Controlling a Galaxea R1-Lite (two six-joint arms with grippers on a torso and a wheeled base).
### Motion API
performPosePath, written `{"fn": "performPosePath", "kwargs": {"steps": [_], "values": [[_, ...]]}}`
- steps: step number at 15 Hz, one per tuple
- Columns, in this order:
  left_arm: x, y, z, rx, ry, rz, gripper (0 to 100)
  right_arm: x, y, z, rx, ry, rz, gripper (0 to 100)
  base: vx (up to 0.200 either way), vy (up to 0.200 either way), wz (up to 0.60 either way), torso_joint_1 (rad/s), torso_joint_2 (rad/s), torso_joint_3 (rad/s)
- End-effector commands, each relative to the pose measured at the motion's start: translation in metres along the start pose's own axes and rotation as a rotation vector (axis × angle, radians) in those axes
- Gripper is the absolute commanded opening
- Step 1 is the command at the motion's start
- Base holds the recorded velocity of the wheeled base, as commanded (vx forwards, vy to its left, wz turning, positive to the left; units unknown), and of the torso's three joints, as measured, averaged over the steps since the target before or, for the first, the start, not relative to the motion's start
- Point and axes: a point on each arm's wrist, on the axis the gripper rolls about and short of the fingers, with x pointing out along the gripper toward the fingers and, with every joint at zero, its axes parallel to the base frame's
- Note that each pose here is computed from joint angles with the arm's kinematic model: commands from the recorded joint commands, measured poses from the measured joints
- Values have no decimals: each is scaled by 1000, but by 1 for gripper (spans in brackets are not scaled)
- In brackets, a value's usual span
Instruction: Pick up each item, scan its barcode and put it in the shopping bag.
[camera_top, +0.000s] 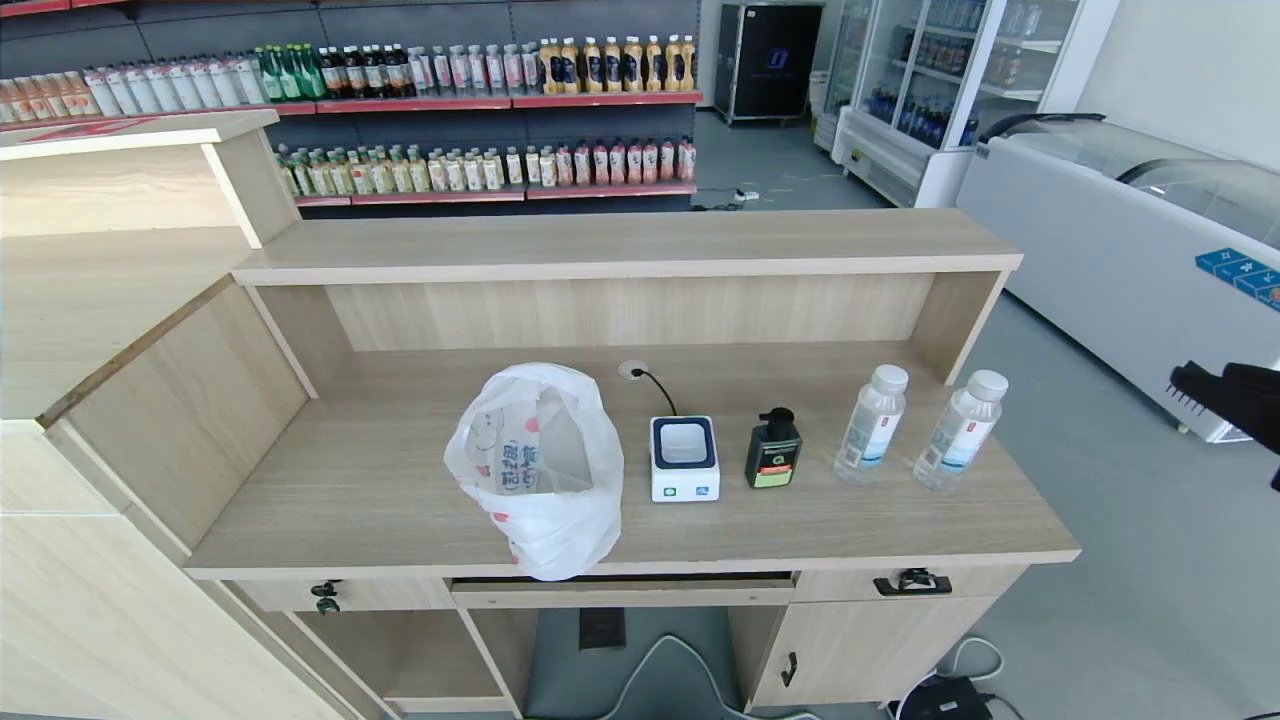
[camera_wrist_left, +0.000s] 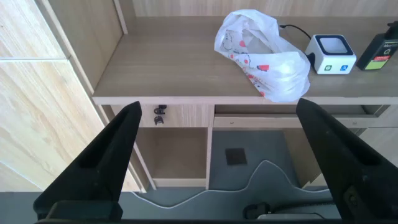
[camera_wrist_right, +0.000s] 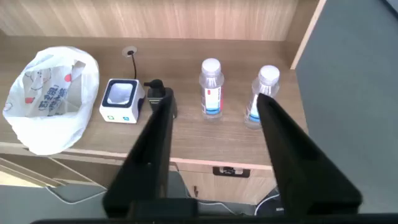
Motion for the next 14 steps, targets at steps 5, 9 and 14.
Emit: {"fn": "performPosePath", "kwargs": {"steps": [5,9,14], "values": [[0,0,0,0,-1,0,100,139,-28,-112,-68,207,274,100,0,0,0,0,0,0],[0,0,0,0,-1,0,100,172,-47,-145,-185,230,365,100,0,0,0,0,0,0],[0,0,0,0,-1,0,100,213,-54,-153,-283,130,508,100,0,0,0,0,0,0]]}}
